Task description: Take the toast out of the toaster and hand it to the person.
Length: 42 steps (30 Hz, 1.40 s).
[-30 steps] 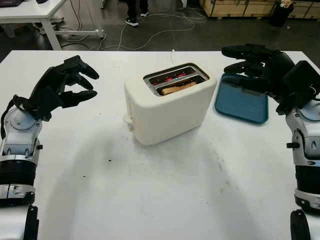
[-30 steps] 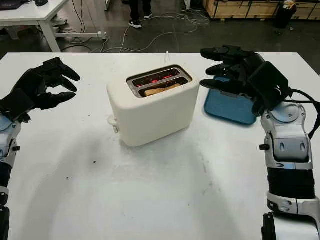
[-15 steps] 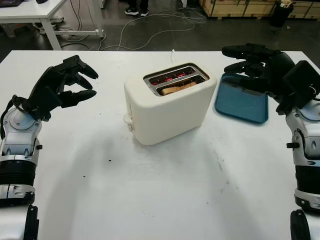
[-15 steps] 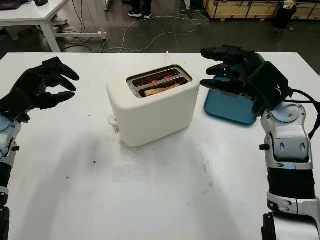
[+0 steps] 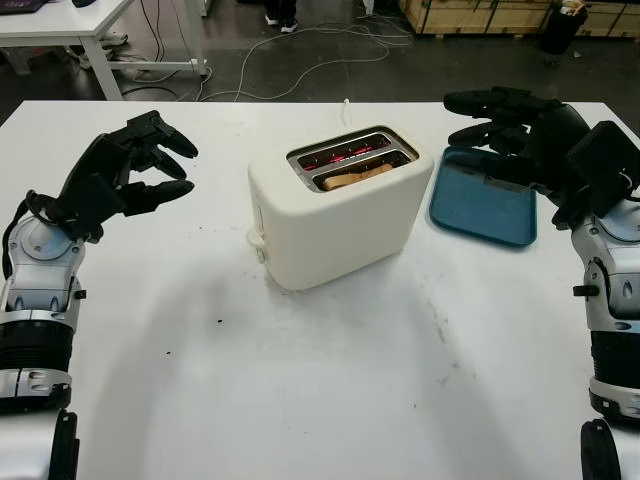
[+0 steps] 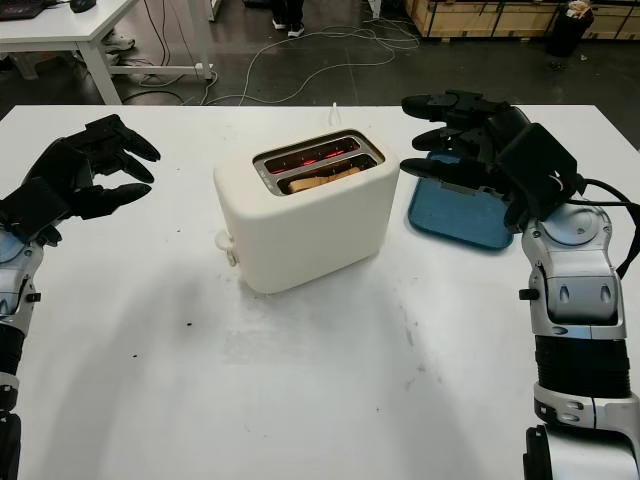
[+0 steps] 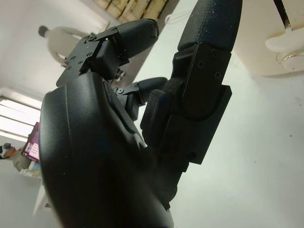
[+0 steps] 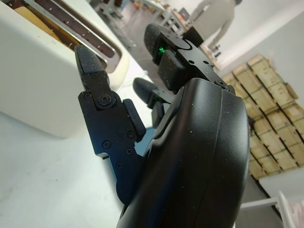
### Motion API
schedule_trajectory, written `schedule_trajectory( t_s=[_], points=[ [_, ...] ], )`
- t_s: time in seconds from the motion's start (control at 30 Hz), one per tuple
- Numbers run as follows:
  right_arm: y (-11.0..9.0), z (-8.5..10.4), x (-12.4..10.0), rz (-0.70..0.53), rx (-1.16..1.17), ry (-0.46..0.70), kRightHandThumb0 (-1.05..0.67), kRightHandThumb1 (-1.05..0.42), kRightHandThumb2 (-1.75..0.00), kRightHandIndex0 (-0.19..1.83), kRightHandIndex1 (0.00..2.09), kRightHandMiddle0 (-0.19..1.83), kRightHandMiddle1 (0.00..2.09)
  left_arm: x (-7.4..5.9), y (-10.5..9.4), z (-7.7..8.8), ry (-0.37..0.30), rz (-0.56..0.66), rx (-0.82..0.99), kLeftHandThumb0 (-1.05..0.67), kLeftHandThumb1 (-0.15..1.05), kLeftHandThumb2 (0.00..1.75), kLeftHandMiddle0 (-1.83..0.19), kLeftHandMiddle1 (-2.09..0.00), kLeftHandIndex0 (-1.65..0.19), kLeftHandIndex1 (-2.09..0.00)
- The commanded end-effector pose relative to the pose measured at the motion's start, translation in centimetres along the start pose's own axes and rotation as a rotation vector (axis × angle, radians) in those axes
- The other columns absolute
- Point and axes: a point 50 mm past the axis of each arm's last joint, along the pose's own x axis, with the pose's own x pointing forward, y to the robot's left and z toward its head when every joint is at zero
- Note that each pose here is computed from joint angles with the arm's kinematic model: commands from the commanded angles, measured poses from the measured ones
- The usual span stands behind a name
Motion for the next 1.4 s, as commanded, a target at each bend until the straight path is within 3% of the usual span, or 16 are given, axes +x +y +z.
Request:
schedule_trajectory(
  t_s=[0.0, 0.43, 1.37],
  points=[
    [-0.44, 0.5, 0.0, -0.007, -0.008, -0.015, -0.33, -0.77, 0.0, 0.27, 0.96, 0.59, 0.2, 0.22, 0.02, 0.22, -0.012, 0.012, -0.005, -1.05, 0.92, 0.07, -0.33, -1.44, -0.33, -1.32],
    [-0.78, 0.66, -0.27, -0.019, -0.013, -0.009, -0.34, -0.75, 0.0, 0.27, 0.95, 0.58, 0.19, 0.46, -0.26, 0.22, -0.015, 0.005, 0.019, -1.05, 0.92, 0.08, -0.31, -1.48, -0.31, -1.37],
    [-0.59, 0.55, -0.26, -0.025, -0.004, -0.024, -0.3, -0.76, 0.0, 0.28, 0.93, 0.58, 0.19, -0.32, 0.26, 0.32, -0.019, 0.032, 0.062, -1.05, 0.92, 0.14, -0.32, -1.49, -0.29, -1.38]
  ],
)
